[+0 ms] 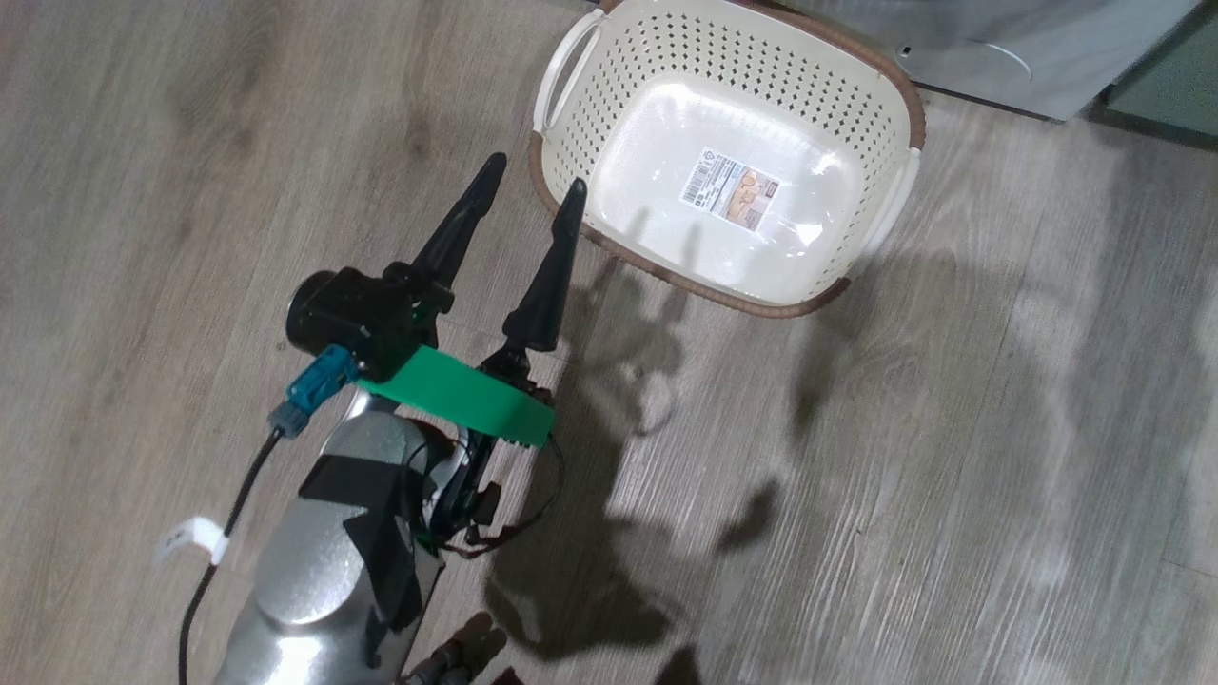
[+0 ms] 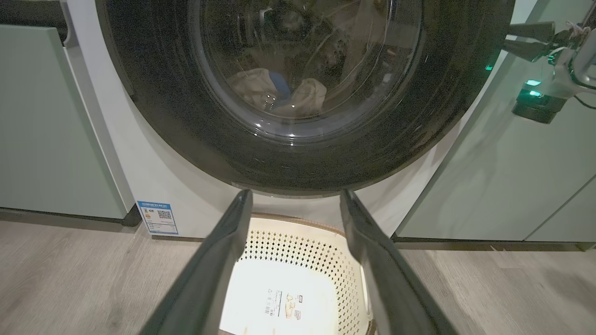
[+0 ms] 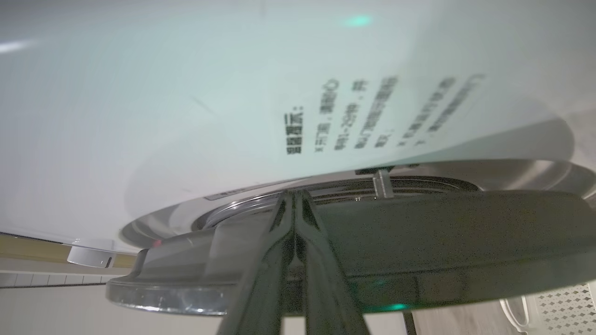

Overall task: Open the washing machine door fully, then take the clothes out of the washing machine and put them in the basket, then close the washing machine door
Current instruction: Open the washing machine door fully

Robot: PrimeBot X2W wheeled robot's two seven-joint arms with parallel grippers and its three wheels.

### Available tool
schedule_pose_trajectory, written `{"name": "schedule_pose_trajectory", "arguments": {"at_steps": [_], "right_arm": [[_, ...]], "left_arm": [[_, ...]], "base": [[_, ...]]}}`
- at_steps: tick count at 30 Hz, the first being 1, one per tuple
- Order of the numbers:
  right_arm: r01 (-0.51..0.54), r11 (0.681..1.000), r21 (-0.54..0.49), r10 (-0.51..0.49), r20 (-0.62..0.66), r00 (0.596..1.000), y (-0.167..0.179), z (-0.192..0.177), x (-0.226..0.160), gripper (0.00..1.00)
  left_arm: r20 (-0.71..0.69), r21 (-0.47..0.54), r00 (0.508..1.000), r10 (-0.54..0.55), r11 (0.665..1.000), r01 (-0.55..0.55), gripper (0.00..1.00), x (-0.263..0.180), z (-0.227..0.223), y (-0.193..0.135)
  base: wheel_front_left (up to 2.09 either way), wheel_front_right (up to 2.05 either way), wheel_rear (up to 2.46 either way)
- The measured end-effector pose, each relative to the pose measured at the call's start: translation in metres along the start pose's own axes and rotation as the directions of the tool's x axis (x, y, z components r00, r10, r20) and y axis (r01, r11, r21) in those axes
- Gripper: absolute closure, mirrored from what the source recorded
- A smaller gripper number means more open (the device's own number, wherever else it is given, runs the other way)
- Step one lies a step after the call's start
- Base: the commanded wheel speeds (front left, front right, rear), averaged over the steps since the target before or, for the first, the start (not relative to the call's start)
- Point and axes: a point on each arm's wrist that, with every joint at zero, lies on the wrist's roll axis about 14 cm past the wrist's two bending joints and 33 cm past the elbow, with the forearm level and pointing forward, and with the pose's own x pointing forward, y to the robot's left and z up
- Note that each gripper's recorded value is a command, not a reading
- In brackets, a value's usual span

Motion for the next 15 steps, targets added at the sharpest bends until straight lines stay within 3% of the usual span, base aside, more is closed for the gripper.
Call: {"name": "schedule_pose_trajectory", "arguments": {"at_steps": [15], "right_arm": [[0.030,0.998,-0.050,-0.035,-0.089,0.995,-0.0034,-0.0101,-0.0025,1.00]], "left_arm": [[0.013,0.001,1.000,0.000,1.000,0.000,0.00,0.0032,0.0042,-0.0013]], "base": [[0.00,0.00,0.00]]}}
